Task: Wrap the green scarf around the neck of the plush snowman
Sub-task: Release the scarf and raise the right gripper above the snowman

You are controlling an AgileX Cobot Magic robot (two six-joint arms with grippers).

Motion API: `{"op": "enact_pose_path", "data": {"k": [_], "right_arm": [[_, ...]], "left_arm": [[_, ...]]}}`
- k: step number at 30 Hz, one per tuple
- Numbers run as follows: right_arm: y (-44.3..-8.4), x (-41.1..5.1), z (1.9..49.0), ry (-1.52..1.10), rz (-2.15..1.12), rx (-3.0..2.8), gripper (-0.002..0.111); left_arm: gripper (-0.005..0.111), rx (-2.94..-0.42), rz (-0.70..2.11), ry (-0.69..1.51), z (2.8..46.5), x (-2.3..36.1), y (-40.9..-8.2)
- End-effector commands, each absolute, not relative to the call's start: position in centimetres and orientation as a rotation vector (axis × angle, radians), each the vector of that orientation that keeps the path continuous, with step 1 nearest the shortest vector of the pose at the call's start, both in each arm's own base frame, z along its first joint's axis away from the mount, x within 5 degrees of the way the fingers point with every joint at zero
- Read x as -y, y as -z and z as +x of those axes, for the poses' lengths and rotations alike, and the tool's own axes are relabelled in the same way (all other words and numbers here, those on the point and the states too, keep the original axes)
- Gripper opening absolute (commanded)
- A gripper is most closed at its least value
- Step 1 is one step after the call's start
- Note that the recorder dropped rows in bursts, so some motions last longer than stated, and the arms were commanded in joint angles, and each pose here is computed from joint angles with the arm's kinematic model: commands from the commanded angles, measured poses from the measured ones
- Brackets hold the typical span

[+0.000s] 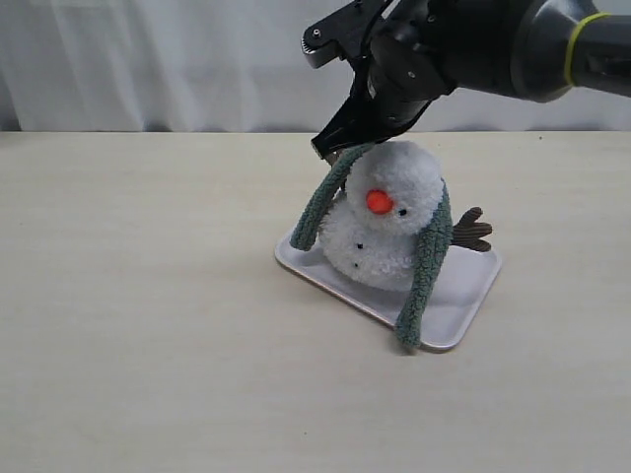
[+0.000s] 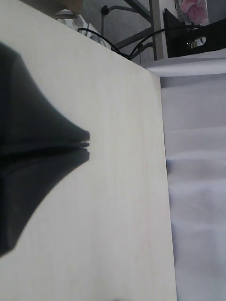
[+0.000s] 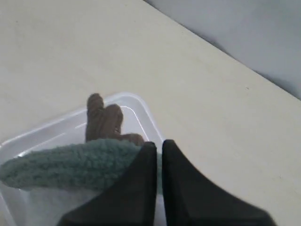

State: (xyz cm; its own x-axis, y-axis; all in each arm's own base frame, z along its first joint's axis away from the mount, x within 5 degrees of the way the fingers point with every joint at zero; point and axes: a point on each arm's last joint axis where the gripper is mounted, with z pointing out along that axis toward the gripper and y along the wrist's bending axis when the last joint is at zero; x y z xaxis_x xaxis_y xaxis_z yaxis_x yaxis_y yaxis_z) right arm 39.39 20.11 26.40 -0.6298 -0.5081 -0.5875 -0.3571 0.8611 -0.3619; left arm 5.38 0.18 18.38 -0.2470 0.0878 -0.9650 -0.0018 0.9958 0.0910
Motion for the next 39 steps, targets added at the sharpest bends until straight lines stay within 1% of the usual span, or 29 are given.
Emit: {"op": "enact_pose_path", "data": {"k": [1, 4, 13, 24, 27, 33, 36, 39], "right_arm": [[-26.0, -21.1, 39.7, 0.137, -0.607, -2.311, 0.004], [-25.3, -21.5, 39.5, 0.096, -0.662, -2.357, 0.004], [-22.5, -21.0, 39.3, 0.185, -0.713, -2.505, 0.004], [-20.8, -21.4, 39.5, 0.178, -0.74, -2.544, 0.004], [-21.9, -21.4, 39.4, 0.164, -0.729, -2.517, 0.004], [-25.6, -20.9, 38.5, 0.135, -0.696, -2.449, 0.004], [-26.9, -20.6, 38.2, 0.154, -0.697, -2.417, 0.004], [-27.0, -20.0, 38.6, 0.262, -0.745, -2.369, 0.004]], "left_arm": [[0.0, -1.806, 0.055, -0.076, 5.4, -0.2, -18.4], [0.0, -1.806, 0.055, -0.076, 5.4, -0.2, -18.4], [0.0, -1.808, 0.055, -0.076, 5.4, -0.2, -18.4], [0.0, -1.808, 0.055, -0.076, 5.4, -0.2, -18.4], [0.0, -1.808, 0.055, -0.076, 5.4, -0.2, -18.4], [0.0, -1.808, 0.057, -0.08, 5.4, -0.2, -18.4], [0.0, -1.808, 0.057, -0.08, 5.4, -0.2, -18.4], [0.0, -1.808, 0.057, -0.08, 5.4, -0.2, -18.4]]}}
